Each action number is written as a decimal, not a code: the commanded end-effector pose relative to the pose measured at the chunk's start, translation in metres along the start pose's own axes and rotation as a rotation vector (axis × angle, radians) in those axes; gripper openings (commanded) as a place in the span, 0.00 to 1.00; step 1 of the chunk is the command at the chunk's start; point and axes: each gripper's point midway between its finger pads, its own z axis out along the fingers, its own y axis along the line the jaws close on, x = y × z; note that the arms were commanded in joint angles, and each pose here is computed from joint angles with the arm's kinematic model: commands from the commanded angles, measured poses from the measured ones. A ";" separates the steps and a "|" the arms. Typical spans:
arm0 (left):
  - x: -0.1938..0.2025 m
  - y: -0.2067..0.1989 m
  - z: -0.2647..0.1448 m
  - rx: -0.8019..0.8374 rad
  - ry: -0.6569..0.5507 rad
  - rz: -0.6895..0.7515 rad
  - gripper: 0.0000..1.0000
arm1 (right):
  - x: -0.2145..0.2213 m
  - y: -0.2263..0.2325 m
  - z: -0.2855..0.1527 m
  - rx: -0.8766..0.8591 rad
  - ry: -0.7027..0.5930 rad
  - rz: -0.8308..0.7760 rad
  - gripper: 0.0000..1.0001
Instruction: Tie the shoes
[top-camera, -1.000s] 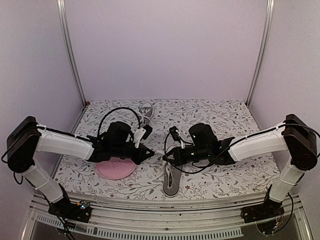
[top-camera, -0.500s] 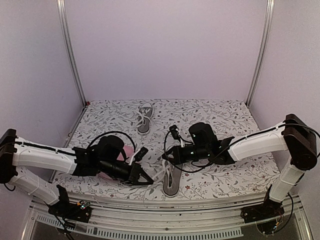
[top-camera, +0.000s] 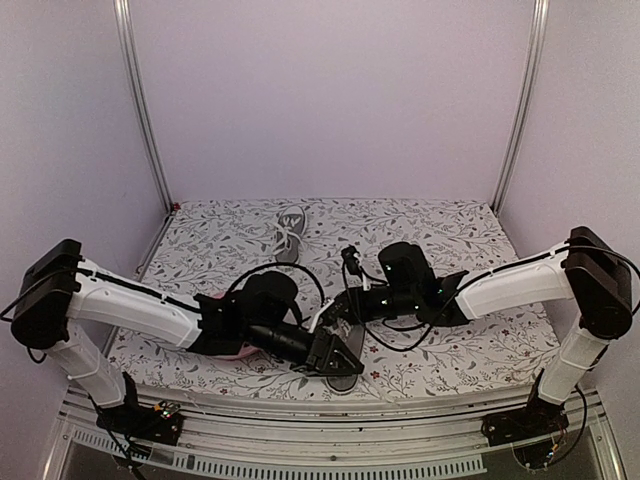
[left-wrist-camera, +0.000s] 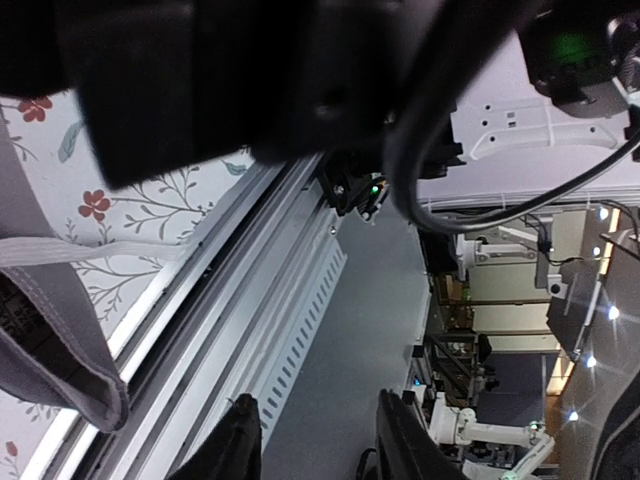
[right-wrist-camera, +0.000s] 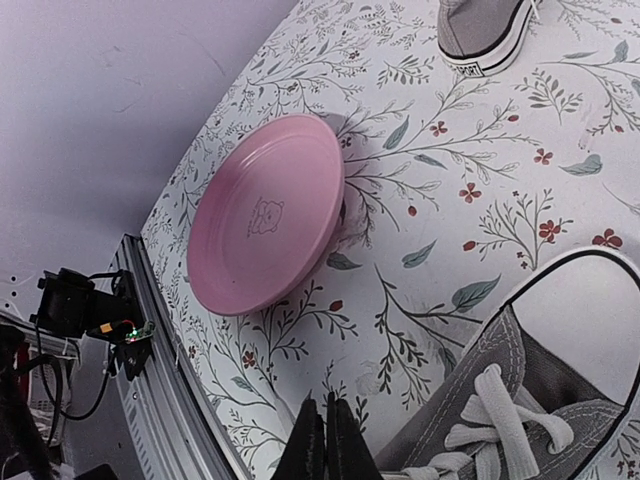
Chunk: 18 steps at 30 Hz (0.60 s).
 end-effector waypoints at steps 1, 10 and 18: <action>-0.006 0.003 -0.019 -0.114 -0.069 0.132 0.40 | -0.016 0.021 -0.003 -0.051 -0.056 -0.028 0.02; -0.055 0.052 -0.091 -0.358 -0.368 0.253 0.38 | -0.013 0.020 -0.007 -0.059 -0.053 -0.016 0.02; -0.090 0.063 -0.083 -0.336 -0.454 0.328 0.36 | -0.013 0.022 -0.012 -0.070 -0.059 0.003 0.02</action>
